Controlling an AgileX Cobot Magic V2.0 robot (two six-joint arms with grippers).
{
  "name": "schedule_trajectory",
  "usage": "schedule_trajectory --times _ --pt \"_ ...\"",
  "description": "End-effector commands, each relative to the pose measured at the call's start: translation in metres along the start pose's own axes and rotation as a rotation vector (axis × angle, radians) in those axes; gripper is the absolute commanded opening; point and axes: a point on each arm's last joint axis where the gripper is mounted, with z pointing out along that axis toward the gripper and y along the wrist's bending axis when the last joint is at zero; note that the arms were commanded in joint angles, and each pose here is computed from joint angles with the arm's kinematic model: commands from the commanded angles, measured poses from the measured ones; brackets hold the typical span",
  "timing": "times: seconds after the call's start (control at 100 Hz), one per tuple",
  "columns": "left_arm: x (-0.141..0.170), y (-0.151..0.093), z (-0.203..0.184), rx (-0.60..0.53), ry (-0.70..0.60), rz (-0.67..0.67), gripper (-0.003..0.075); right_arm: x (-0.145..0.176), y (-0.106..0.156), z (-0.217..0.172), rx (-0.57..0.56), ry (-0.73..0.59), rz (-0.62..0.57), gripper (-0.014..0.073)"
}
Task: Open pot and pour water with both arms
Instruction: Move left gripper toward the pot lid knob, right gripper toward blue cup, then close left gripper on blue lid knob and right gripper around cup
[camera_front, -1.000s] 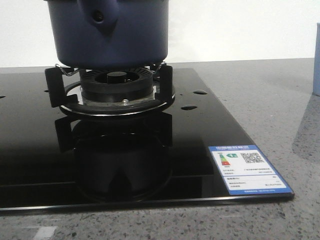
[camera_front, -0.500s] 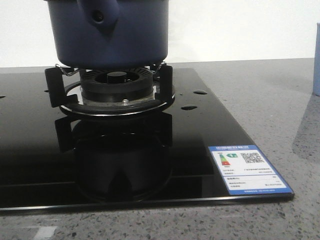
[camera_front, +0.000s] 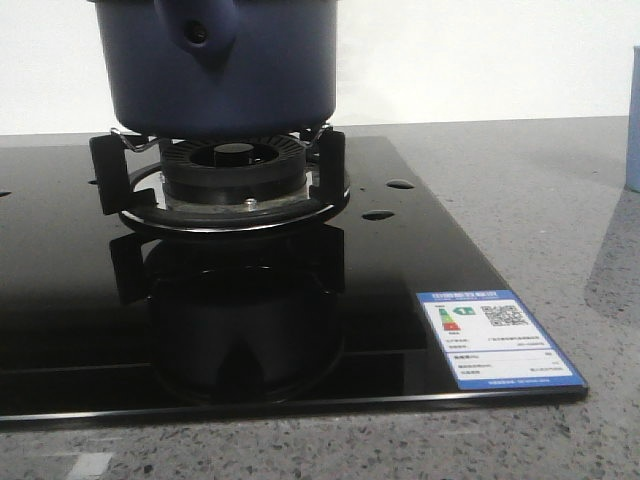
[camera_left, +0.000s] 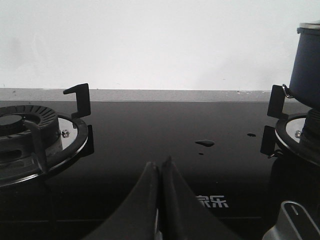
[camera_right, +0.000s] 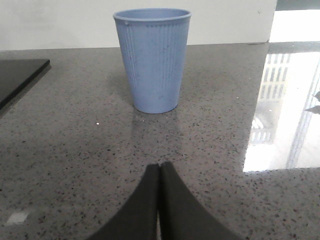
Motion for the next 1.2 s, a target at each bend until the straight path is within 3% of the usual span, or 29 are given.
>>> schedule_trajectory --times 0.0,0.44,0.57,0.72,0.84,0.98,1.19 --pt "-0.005 0.0 -0.002 -0.001 -0.091 -0.017 -0.002 0.0 0.0 0.0 0.004 -0.075 -0.002 -0.0059" --pt "-0.006 0.0 -0.002 0.002 -0.1 -0.064 -0.002 -0.01 0.0 -0.001 -0.014 -0.181 0.135 -0.0059" --pt "-0.007 0.0 -0.002 0.008 -0.11 -0.184 -0.002 -0.011 0.0 -0.001 -0.023 -0.192 0.23 -0.0059" --pt "-0.01 0.002 -0.003 0.014 -0.144 -0.428 -0.002 -0.014 -0.001 -0.002 -0.038 -0.23 0.477 -0.0059" --pt "-0.018 0.003 -0.004 0.02 -0.18 -0.578 -0.002 -0.023 -0.001 -0.004 -0.047 -0.251 0.504 -0.0059" --pt "-0.044 -0.002 -0.011 0.065 -0.203 -0.521 -0.002 -0.05 0.001 -0.013 -0.072 -0.272 0.416 -0.0058" --pt "-0.105 -0.014 -0.015 0.113 -0.126 -0.2 -0.002 -0.1 0.005 -0.015 -0.072 -0.132 0.191 -0.0058"
